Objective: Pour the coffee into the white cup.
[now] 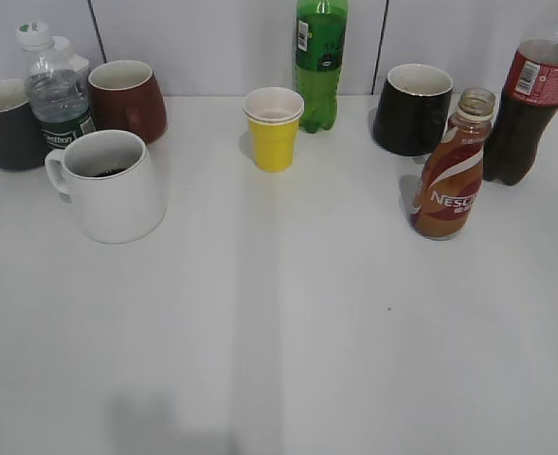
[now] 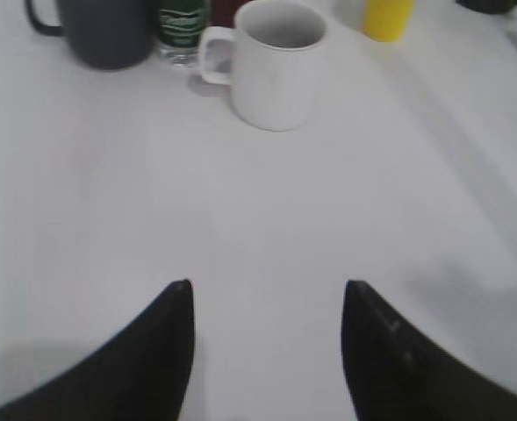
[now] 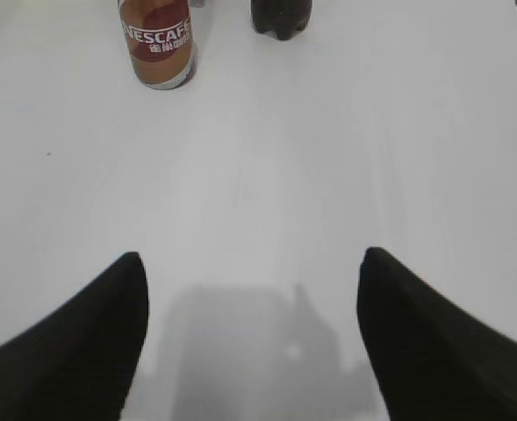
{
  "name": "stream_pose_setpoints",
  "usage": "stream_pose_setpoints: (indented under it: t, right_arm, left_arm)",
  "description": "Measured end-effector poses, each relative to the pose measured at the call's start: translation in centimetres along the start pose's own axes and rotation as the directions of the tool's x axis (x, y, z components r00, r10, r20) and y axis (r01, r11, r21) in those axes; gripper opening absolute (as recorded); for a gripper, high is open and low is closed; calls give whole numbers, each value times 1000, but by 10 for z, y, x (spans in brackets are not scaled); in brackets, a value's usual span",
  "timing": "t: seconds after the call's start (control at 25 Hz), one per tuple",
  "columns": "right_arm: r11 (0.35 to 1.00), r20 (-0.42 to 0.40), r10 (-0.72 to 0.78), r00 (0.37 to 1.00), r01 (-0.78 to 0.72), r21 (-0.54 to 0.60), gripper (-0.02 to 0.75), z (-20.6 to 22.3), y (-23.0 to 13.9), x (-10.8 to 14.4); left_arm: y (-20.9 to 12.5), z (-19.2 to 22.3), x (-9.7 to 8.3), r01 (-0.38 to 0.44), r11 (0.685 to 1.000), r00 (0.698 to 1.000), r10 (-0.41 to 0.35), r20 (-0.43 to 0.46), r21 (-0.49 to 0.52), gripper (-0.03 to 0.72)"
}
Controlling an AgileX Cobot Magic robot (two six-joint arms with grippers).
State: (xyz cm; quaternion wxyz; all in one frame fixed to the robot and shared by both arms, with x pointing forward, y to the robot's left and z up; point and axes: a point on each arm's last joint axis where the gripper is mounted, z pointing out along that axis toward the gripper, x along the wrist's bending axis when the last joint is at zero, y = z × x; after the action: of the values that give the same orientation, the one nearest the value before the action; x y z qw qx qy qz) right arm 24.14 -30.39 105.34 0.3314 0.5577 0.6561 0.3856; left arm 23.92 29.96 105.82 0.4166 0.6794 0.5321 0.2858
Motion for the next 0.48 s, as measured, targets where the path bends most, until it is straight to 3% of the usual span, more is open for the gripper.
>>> stream_pose_setpoints:
  t: [0.24,0.48]
  right_arm:
    - [998,99,55,994,-54,-11,575,-1,-1,0]
    - [995,156,91,984,-82,-62,575,-7,-4,1]
  left_arm:
    - [-1,-2,0,72,997,988,-75,-132,-30,414]
    - [-5,-8,-2,93,992,976,-107,-187,-82,414]
